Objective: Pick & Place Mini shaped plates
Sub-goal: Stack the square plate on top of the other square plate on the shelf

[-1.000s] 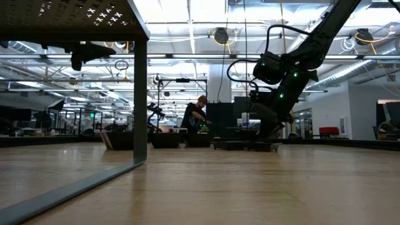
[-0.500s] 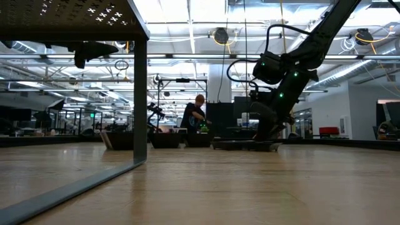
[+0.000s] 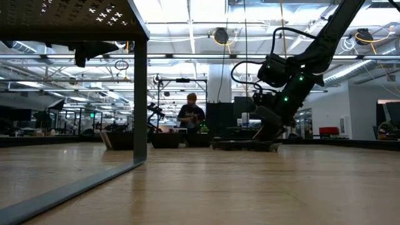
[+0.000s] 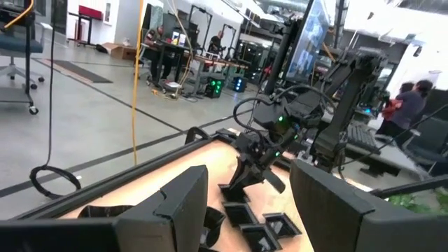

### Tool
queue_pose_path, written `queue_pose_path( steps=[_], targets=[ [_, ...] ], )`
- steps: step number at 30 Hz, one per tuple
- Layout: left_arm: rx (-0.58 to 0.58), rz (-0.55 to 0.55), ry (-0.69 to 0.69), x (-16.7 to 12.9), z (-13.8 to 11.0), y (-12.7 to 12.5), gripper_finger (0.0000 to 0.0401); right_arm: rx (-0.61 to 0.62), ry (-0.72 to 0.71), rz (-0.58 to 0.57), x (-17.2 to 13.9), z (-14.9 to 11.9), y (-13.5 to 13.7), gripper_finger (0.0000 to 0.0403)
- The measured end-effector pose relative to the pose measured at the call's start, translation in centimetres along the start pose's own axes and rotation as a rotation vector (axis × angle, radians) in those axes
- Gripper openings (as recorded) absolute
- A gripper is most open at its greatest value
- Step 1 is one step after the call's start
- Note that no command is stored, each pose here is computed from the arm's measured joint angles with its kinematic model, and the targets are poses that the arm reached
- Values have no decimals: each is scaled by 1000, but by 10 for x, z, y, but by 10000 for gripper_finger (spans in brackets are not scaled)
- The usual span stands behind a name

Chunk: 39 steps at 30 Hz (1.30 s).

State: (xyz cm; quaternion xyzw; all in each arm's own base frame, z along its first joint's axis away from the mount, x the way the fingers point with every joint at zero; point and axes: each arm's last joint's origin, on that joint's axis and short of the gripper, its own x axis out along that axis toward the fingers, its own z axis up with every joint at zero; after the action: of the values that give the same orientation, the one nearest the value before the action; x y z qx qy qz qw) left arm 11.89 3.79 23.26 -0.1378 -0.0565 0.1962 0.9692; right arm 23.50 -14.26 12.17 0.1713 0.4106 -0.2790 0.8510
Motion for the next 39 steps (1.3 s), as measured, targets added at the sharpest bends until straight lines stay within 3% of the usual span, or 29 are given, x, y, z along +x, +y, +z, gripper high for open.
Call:
queue_pose_path(
  steps=[9, 14, 21, 26, 29, 33, 36, 39],
  targets=[
    [-77, -6, 2, 7, -1, -1, 207, -144, -211, 20, -8, 20, 5, 1],
    [-69, -131, -17, 22, -2, -10, 207, -192, -426, 40, -36, 41, 16, 1],
    [-58, -203, 1, 58, -10, -27, 207, -324, -702, 157, -78, 56, 56, 0],
    [-29, -223, 101, 101, -8, -50, 207, -456, -765, 222, -84, 48, 91, 0],
    [51, -190, 191, 130, -6, -63, 207, -541, -769, 157, -85, 40, 107, 0],
    [143, -27, 356, 158, -4, -69, 207, -577, -783, 42, -90, 34, 119, 0],
    [172, 46, 435, 174, -5, -72, 207, -575, -788, 24, -92, 32, 123, 0],
    [201, 42, 454, 189, -9, -81, 207, -585, -775, 28, -92, 30, 125, 0]
  ],
)
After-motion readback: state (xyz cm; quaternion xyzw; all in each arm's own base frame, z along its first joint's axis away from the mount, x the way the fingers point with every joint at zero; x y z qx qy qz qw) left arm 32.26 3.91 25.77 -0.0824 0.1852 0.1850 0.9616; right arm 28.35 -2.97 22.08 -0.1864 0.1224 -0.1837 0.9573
